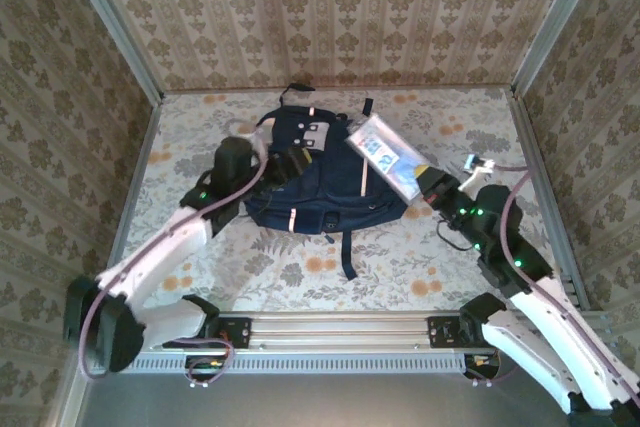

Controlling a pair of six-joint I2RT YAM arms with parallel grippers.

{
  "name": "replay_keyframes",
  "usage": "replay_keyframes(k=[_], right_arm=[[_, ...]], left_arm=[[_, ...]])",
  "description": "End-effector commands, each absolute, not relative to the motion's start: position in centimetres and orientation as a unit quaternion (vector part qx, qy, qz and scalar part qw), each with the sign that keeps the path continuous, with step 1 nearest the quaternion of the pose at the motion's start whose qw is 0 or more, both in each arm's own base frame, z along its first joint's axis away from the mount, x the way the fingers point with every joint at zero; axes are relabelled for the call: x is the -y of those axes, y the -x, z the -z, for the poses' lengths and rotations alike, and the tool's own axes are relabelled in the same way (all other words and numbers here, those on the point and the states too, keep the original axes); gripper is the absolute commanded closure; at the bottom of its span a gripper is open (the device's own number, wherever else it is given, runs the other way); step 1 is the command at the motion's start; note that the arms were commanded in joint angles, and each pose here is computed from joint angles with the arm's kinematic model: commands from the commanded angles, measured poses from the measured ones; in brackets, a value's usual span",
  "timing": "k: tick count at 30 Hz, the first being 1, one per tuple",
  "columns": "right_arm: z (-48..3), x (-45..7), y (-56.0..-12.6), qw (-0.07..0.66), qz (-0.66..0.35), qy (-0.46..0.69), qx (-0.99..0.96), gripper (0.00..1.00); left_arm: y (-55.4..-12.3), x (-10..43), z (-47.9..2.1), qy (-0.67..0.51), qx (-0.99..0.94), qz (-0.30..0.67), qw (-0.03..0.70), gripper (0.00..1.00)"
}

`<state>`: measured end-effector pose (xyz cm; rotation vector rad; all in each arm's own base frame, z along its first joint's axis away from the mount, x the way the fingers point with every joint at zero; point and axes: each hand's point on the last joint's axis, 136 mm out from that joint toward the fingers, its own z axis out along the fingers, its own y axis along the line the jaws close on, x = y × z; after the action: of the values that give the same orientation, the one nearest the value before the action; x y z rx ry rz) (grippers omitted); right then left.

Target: Pack books, pencil case, and school supplies into a backpack

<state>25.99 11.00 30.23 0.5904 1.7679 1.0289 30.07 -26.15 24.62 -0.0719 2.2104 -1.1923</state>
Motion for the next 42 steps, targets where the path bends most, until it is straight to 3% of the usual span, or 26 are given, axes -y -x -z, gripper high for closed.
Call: replay_keyframes(k=[1,10,22,27,31,33,35,42], right_arm=[[-26.4,-6.0,-24.4,0.477,-0.265,-0.276,-0.791,1.0],[-28.3,-0.8,-21.5,0.551,-0.197,-0.318,-0.746,0.98],[-27.9,-1.0,-21.1,0.546,-0.195,-0.304,-0.756,0.99],[-27.5,-1.1,-21.1,0.543,-0.198,-0.305,-0.757,1.0],[-27.1,-1.3,-21.2,0.537,-0.205,-0.308,-0.758,1.0],[-27.1,-1.4,-21.2,0.536,-0.206,-0.307,-0.759,1.0],[-27.3,-1.6,-21.3,0.539,-0.207,-0.299,-0.76,1.0],[-26.8,-2.6,-21.8,0.532,-0.204,-0.262,-0.779,1.0]], left_arm=[[-29.4,30.2,-23.4,-0.094,-0.859,0.431,0.26,0.34],[-34.1,38.7,-20.5,-0.15,-0.868,0.428,0.201,0.38],[-36.5,43.7,-17.0,-0.163,-0.863,0.447,0.172,0.51],[-36.1,44.5,-15.3,-0.158,-0.862,0.458,0.149,0.69],[-35.8,44.8,-14.0,-0.161,-0.867,0.453,0.134,0.78],[-35.9,44.5,-13.6,-0.16,-0.872,0.445,0.129,0.9],[-36.0,43.9,-14.6,-0.159,-0.87,0.447,0.133,0.99],[-35.8,40.4,-24.0,-0.185,-0.845,0.472,0.17,1.0]])
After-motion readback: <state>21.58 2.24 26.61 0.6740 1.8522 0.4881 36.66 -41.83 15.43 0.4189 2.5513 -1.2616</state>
